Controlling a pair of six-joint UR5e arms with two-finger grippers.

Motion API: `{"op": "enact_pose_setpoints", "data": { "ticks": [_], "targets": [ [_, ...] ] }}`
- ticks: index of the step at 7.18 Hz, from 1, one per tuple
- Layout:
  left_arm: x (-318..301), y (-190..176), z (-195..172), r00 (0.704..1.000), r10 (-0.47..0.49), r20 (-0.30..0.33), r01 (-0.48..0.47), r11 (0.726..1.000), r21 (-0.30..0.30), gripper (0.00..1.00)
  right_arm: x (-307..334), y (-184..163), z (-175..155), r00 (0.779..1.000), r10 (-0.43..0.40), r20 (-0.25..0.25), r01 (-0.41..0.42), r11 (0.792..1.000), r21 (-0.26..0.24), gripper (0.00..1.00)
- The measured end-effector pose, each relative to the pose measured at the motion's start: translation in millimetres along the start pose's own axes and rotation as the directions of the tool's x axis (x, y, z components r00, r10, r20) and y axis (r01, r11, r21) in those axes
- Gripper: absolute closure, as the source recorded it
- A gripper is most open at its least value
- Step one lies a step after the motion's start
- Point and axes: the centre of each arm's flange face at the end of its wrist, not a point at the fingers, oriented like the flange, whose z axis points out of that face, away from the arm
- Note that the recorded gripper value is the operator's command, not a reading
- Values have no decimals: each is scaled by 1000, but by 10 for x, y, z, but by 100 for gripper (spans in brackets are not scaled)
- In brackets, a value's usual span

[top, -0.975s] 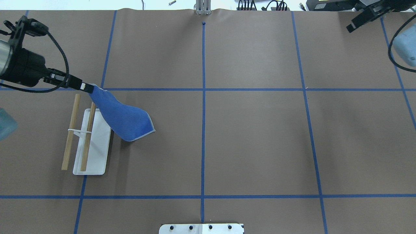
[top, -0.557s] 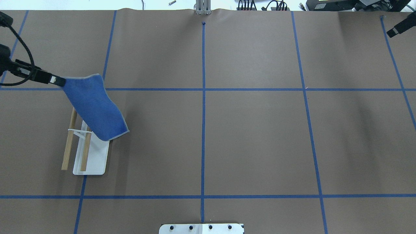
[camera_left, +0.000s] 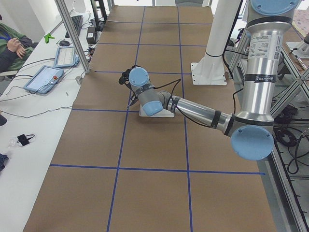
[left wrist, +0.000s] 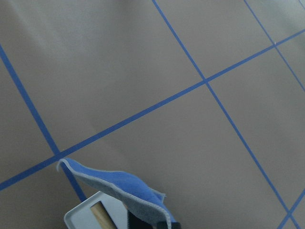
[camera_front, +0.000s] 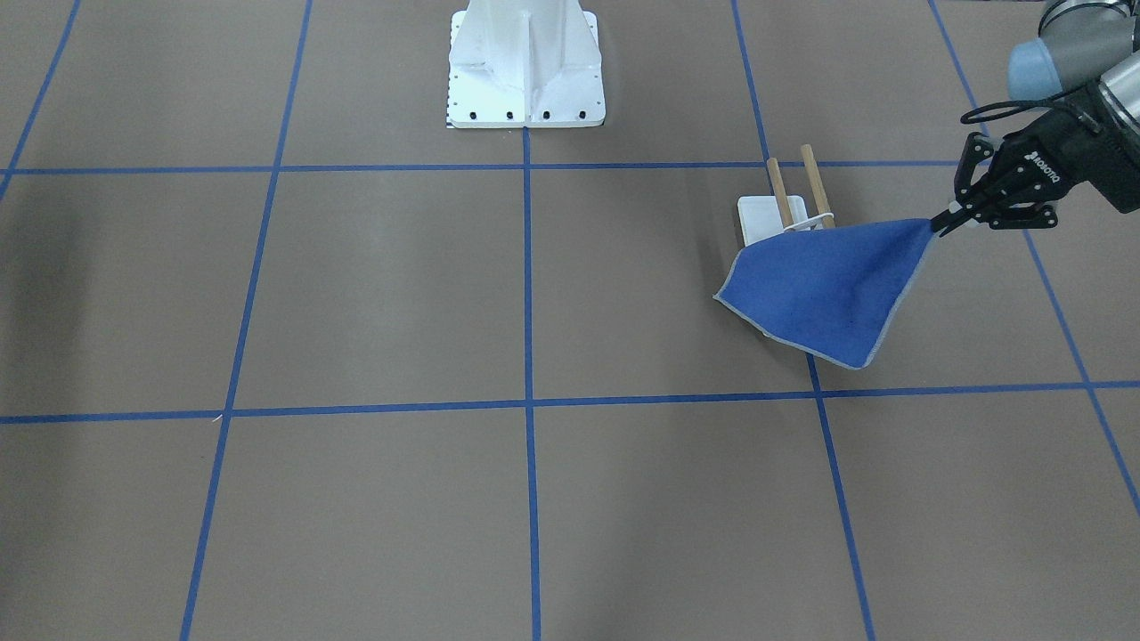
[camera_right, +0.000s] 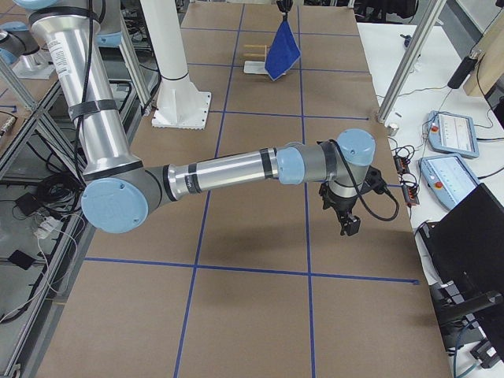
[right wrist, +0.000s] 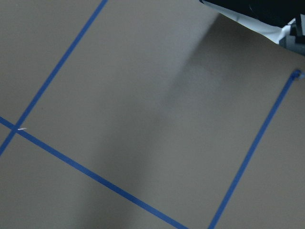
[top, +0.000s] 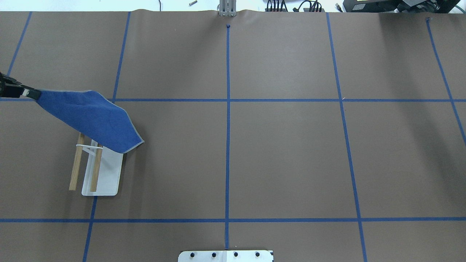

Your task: Hang towel on rack

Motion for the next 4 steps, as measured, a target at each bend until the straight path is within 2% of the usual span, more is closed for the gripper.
{"op": "enact_pose_setpoints", "data": {
  "ticks": [1,2,3,4],
  "targets": [
    [-114,141,21,1000,6,10,-6,1000,-15,69,223,360,75,1000,-8,-24,7,999,-40,0],
    [-215,267,49,1000,-4,17,5,1000,-31,15,392,702,155,999,7,-33,-9,998,-68,0],
    [-334,374,86,999,-24,30,25,999,-44,3,524,1034,251,999,37,-33,-40,995,-92,0],
    [-445,434,117,997,-39,62,41,998,-45,1,619,1309,308,998,63,-30,-66,992,-104,0]
  ]
}}
